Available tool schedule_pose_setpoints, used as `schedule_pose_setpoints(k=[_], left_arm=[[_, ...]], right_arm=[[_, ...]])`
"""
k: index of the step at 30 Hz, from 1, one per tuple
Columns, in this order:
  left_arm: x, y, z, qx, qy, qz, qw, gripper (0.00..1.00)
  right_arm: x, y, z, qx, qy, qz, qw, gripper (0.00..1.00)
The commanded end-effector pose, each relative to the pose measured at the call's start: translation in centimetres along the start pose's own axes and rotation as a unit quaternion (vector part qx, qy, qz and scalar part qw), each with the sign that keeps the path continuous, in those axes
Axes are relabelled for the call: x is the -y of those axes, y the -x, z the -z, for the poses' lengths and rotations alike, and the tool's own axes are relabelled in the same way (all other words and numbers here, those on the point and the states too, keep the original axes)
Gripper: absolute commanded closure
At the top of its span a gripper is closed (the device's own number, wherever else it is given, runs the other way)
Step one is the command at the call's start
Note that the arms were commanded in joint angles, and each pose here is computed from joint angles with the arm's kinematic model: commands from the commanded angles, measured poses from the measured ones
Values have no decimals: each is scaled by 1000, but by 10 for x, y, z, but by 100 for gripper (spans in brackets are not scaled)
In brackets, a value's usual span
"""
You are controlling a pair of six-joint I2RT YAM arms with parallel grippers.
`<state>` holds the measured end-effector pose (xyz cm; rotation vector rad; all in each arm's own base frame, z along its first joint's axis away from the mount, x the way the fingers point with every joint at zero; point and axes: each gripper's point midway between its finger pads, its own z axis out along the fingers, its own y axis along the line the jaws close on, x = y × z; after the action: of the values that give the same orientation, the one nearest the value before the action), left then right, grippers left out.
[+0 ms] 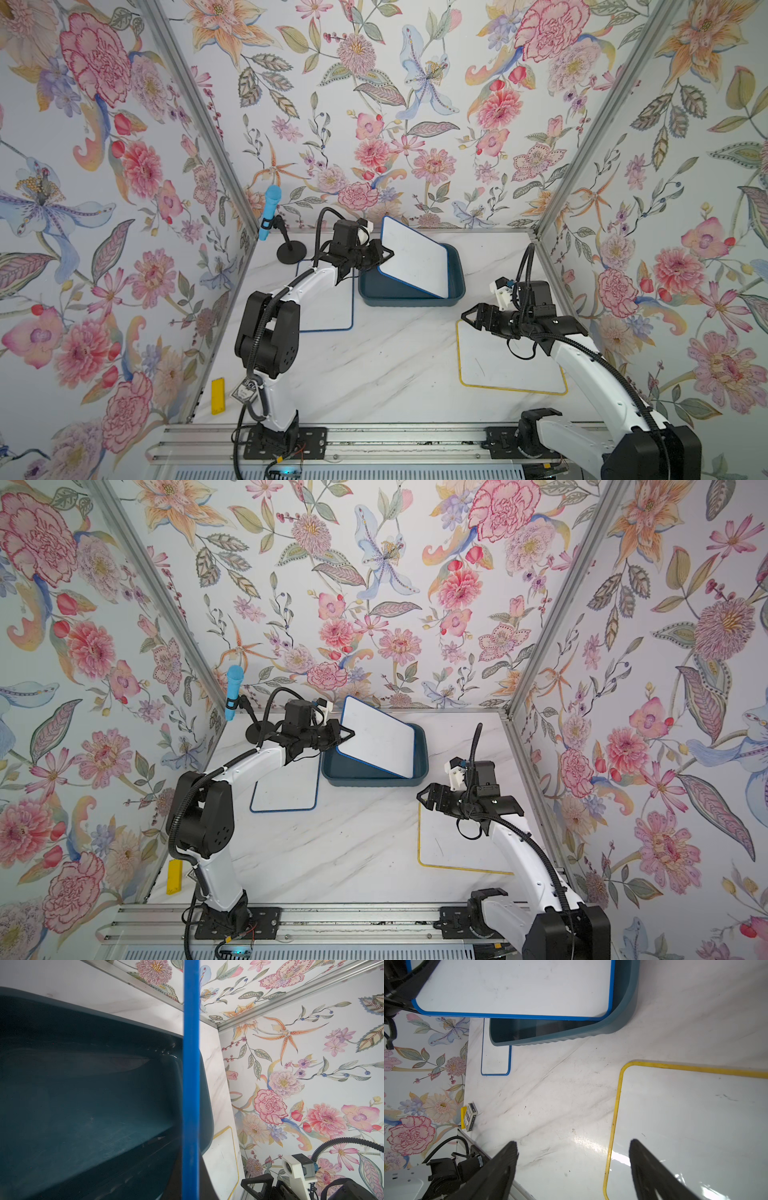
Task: Put the whiteboard into the storage box
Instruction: Place the whiteboard in the storage box.
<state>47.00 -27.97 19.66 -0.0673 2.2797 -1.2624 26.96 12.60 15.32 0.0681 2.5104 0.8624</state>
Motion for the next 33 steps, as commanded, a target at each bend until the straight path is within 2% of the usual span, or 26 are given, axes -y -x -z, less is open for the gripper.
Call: schedule_pose_setpoints(k=[1,8,17,23,26,28,31,32,33], left_arm=[[26,12,-8,4,-63,-17,998,100],[-9,-3,-28,-19,-26,2,999,100],[-59,-24,-38,-48,60,18,997,99],[-80,-31,-36,-59,111,8,992,62],[-86,-32,-34,-63,127,1,990,58],[-88,-32,-34,-65,134,-2,989,52],[-91,-29,-33,-67,147,-8,987,36],[-91,-27,-32,-66,154,-12,986,17],[-91,-25,-31,-67,162,-16,984,9]], right_arm=[[4,1,1,-4,-6,1,1000,15],[7,0,-3,-13,-7,-8,1000,16],[13,-1,-4,-14,-22,-17,1000,16],[15,-4,-4,-15,-25,-23,999,15],[15,-2,-4,-14,-27,-23,999,15],[15,-1,-4,-13,-27,-24,999,15],[15,-1,-3,-13,-28,-25,999,14],[15,-2,-3,-13,-28,-26,999,14],[15,-1,-3,-12,-29,-27,999,14]])
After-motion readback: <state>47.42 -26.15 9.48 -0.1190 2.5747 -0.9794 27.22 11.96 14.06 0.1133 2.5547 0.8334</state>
